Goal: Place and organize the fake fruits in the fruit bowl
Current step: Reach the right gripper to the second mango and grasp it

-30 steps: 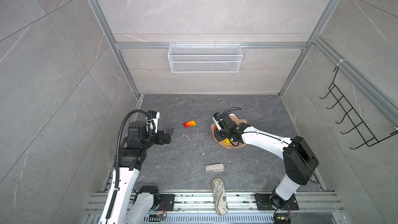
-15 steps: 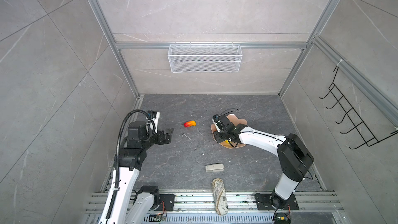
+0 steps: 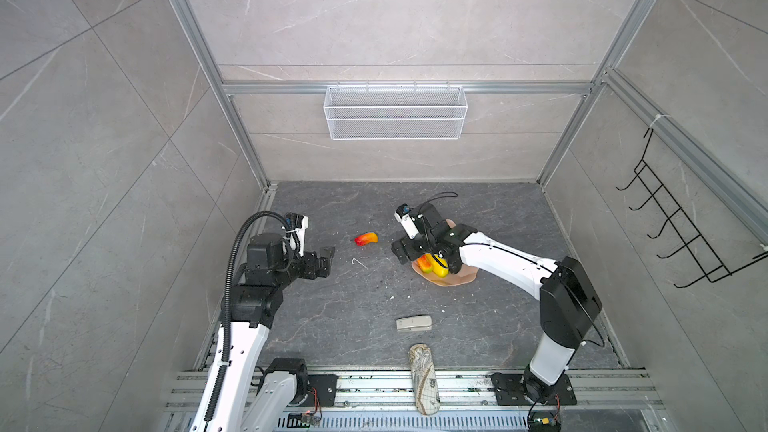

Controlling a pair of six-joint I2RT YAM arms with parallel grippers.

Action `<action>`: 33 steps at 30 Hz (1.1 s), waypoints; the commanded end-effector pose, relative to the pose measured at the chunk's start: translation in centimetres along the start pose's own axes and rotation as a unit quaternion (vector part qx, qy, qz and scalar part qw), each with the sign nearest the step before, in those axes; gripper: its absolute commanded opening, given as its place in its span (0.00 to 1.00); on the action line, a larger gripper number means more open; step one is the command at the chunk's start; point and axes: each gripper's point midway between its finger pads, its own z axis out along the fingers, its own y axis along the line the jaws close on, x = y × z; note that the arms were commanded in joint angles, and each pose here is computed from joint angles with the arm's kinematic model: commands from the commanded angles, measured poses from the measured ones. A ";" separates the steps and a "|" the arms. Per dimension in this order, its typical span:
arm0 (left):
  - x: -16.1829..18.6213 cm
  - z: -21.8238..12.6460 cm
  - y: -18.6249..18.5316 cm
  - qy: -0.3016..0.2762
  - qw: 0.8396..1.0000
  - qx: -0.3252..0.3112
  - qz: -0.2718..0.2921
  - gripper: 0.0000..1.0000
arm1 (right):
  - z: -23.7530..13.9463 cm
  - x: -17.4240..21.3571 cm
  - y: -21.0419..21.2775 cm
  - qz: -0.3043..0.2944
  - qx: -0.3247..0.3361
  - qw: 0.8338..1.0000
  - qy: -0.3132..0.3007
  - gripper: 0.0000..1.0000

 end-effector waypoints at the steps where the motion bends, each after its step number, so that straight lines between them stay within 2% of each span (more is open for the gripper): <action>1: -0.6 -0.1 -0.2 -0.012 1.000 0.003 0.016 1.00 | 2.7 -1.2 2.4 -0.034 -0.051 0.998 0.001 1.00; 9: -0.6 0.0 -0.2 -0.011 1.000 0.004 0.016 1.00 | 8.2 -3.8 4.8 -0.061 -0.117 0.991 -0.014 1.00; 17: -0.7 -0.3 -0.3 -0.016 1.000 0.004 0.018 1.00 | 13.5 -3.2 5.1 -0.077 -0.124 0.989 0.016 1.00; 24: -0.7 -0.2 -0.3 -0.014 1.000 0.005 0.017 1.00 | 16.0 -3.1 5.3 -0.071 -0.134 0.988 0.036 0.99; 29: -0.7 -0.2 -0.2 -0.014 1.000 0.002 0.018 1.00 | 17.0 -2.6 5.5 -0.069 -0.142 0.986 0.054 0.89; 33: -0.7 -0.2 -0.2 -0.014 1.000 0.003 0.018 1.00 | 17.1 -2.5 5.5 -0.069 -0.142 0.986 0.061 0.73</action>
